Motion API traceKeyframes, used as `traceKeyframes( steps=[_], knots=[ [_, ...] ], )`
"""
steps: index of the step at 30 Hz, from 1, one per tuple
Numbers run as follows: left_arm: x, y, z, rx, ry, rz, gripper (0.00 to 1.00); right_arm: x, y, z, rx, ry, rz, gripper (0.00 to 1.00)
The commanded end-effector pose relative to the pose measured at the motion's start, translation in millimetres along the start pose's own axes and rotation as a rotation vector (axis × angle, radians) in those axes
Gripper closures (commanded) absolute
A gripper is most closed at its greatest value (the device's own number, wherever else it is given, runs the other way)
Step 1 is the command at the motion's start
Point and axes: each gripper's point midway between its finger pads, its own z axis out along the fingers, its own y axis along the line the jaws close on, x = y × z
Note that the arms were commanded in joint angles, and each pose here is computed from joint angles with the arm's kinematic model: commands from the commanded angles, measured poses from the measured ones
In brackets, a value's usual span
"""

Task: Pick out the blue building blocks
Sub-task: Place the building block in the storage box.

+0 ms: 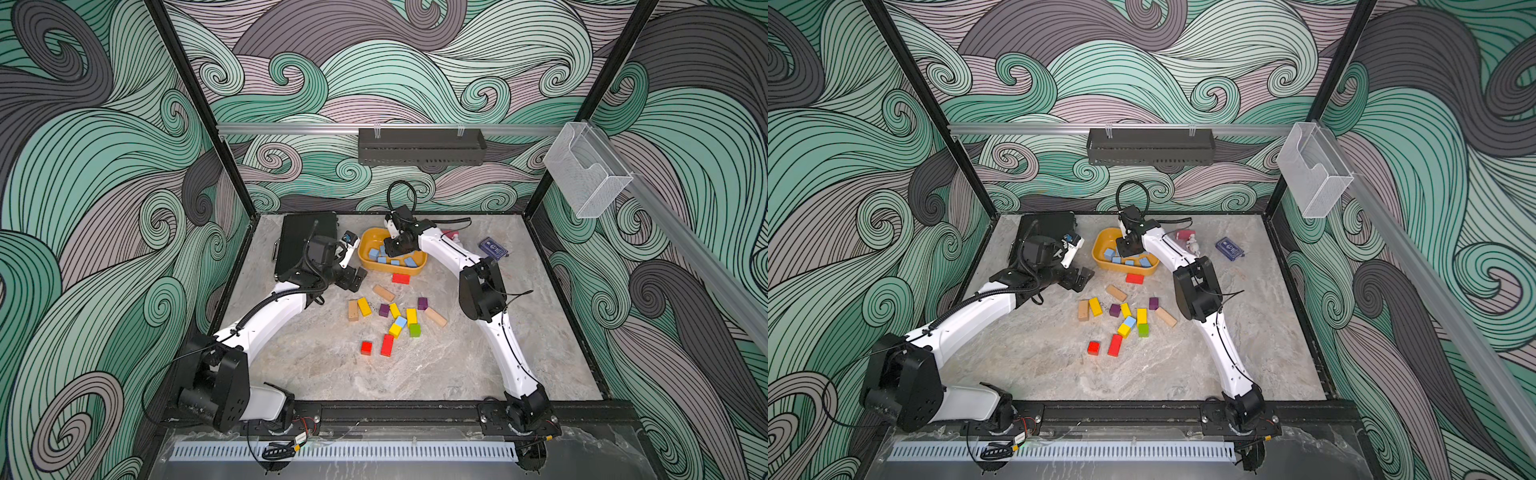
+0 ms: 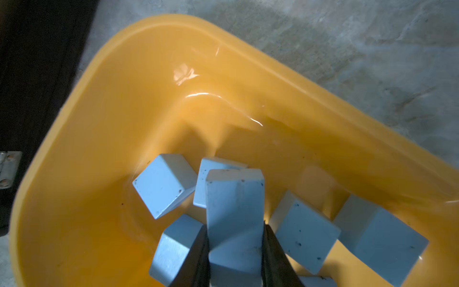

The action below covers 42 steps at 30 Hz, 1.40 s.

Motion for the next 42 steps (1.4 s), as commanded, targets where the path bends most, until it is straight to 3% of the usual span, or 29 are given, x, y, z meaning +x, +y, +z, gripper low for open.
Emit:
traceKeyframes(
  steps=[1,15,20,23,27,42],
  knots=[
    [-0.4,1.7,3.1,0.007,-0.003,0.003,0.01,-2.1,-1.9,2.1,-0.011,0.003,0.032,1.00],
    [-0.2,2.8,5.0,0.007,0.001,0.001,0.01,11.5,-27.1,12.4,0.038,0.048,0.105,0.97],
    [2.3,2.0,6.0,0.010,0.009,0.003,0.02,10.7,-26.5,15.0,0.033,0.049,0.103,0.85],
    [2.1,2.0,5.9,0.009,0.009,0.004,0.02,10.0,-21.8,16.4,0.007,0.053,0.106,0.67],
    [1.4,2.7,4.9,0.007,0.007,0.003,0.02,9.0,-20.0,15.1,-0.004,0.057,0.111,0.52],
    [-14.4,1.9,-14.9,0.003,-0.031,-0.013,0.02,-18.9,-0.1,-35.2,-0.083,-0.019,0.074,0.42]
  ],
)
